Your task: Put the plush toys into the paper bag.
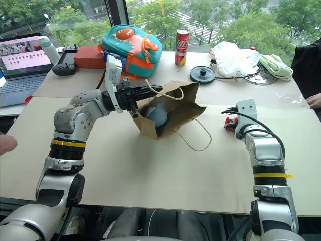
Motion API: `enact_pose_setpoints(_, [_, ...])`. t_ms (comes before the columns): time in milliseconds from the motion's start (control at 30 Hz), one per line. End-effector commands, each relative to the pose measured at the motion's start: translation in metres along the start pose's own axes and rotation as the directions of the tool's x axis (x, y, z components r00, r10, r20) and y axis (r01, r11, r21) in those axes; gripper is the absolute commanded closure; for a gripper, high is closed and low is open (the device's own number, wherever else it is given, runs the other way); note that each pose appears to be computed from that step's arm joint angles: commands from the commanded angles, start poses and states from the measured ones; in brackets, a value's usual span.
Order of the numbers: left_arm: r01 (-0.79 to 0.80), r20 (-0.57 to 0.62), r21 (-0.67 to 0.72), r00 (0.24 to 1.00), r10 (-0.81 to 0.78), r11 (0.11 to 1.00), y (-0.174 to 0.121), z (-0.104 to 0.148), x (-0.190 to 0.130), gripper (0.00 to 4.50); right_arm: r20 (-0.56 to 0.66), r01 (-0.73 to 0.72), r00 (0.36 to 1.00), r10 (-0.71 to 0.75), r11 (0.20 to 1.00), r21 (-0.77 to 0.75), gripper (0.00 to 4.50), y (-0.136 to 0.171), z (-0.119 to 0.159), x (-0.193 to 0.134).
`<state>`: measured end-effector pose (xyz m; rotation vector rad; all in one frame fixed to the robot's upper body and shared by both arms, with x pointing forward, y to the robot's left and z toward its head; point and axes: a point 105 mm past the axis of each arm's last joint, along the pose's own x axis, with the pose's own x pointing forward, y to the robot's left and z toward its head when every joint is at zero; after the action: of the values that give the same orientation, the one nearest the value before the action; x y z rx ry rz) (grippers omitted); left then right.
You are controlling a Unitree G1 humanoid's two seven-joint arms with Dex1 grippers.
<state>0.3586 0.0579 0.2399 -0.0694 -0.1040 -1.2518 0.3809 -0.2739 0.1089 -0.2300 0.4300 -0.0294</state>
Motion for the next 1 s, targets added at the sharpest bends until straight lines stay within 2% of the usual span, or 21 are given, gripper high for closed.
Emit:
enact_pose_setpoints(33, [0.019,0.038,0.038,0.999,-0.020,0.999,-0.004,0.015,0.001,4.50,-0.048,-0.037,0.998,0.040,0.998,0.051,3.33,0.010,-0.016,-0.008])
enact_pose_setpoints(200, [0.016,0.040,0.034,0.999,-0.017,0.999,-0.004,0.014,0.001,4.50,0.099,-0.096,0.991,0.088,0.992,0.085,3.33,0.020,0.022,-0.035])
enact_pose_setpoints(400, [0.007,0.045,0.020,0.999,-0.008,1.000,-0.004,0.014,-0.001,4.50,0.266,-0.200,0.950,0.164,0.973,0.114,3.33,0.035,0.066,-0.074])
enact_pose_setpoints(533, [0.006,0.042,0.011,0.999,-0.006,1.000,-0.004,0.011,-0.002,4.50,0.373,-0.286,0.898,0.232,0.953,0.096,3.33,0.046,0.095,-0.099])
enact_pose_setpoints(600, [0.006,0.042,0.008,0.999,-0.006,1.000,-0.004,0.011,-0.001,4.50,0.408,-0.380,0.852,0.328,0.924,0.050,3.33,0.062,0.106,-0.112])
enact_pose_setpoints(733, [0.008,0.045,0.003,0.999,-0.008,1.000,-0.004,0.012,0.000,4.50,0.426,-0.519,0.762,0.487,0.854,-0.048,3.33,0.098,0.118,-0.131])
enact_pose_setpoints(833, [0.009,0.049,-0.002,0.999,-0.009,1.000,-0.004,0.013,0.001,4.50,0.406,-0.580,0.721,0.562,0.810,-0.093,3.33,0.121,0.118,-0.136])
enact_pose_setpoints(900, [0.006,0.048,-0.002,0.999,-0.006,1.000,-0.004,0.013,0.000,4.50,0.387,-0.596,0.716,0.581,0.797,-0.093,3.33,0.135,0.115,-0.132])
enact_pose_setpoints(1000, [0.005,0.045,0.001,0.999,-0.005,1.000,-0.004,0.013,0.000,4.50,0.354,-0.546,0.767,0.535,0.834,-0.077,3.33,0.127,0.108,-0.121])
